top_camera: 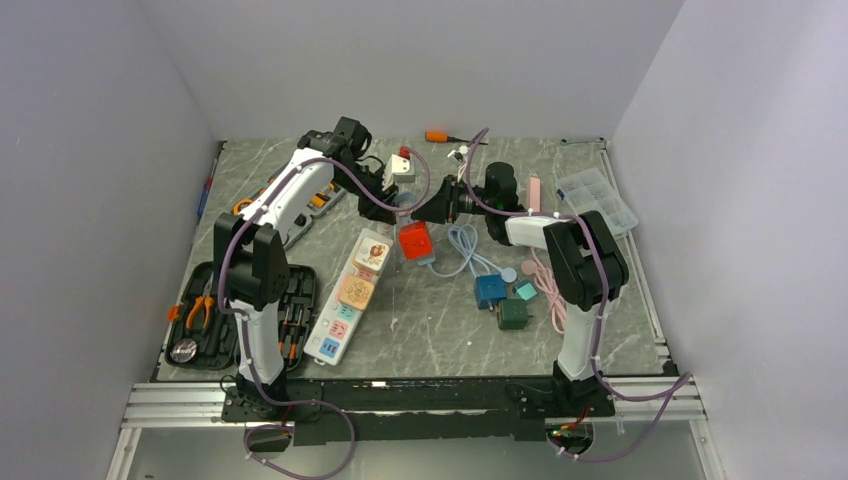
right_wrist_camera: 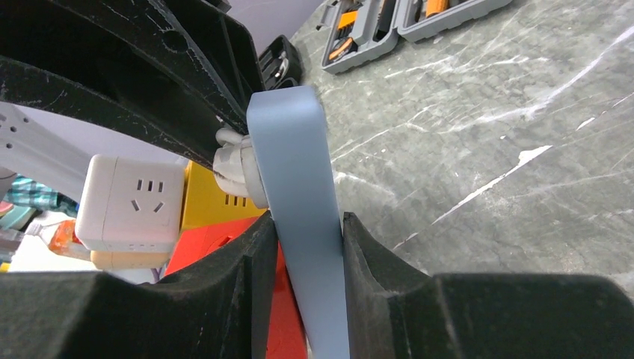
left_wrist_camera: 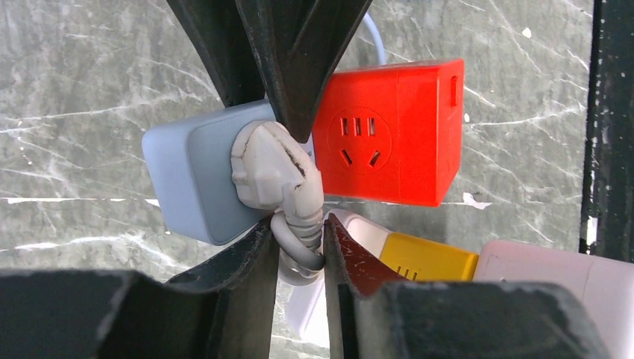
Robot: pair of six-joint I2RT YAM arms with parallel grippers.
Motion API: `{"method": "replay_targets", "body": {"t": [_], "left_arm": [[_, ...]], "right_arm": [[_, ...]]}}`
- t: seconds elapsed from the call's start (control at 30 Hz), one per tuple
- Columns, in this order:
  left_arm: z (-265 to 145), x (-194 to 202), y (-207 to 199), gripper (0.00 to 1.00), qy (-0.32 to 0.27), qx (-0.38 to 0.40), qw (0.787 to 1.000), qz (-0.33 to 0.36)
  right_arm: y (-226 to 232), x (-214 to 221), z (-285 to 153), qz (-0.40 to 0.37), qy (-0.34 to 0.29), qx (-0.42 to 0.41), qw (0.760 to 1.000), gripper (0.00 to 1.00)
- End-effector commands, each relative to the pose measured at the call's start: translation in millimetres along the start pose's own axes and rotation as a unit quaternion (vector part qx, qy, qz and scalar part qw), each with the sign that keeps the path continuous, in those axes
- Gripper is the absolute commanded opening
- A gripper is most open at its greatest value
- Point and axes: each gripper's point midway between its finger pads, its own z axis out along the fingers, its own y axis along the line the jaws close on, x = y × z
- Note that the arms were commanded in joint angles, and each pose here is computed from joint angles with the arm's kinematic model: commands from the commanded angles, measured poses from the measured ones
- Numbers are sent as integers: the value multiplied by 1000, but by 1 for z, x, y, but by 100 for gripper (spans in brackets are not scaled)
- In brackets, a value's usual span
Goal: Pull the plug off the socket
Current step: Remove the plug from the socket.
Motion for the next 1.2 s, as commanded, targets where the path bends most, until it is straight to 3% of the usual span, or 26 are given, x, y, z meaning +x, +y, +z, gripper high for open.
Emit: {"method": "replay_targets", "body": {"t": [0.0, 0.47, 0.8, 1.17], "left_arm": [[2, -41, -34, 29, -72, 78, 994, 27], [3, -44, -38, 0, -86, 87, 992, 20], [-6, -47, -64, 0, -102, 134, 984, 59], [-16, -50, -87, 0, -120, 169, 974, 88]], "right_arm": [[55, -40, 4, -85, -38, -47, 995, 0], [62, -69, -5, -136, -71, 12, 988, 0], [2, -76, -2, -112, -87, 106, 984, 0], [-73, -87, -23, -89, -124, 233, 960, 0]]}}
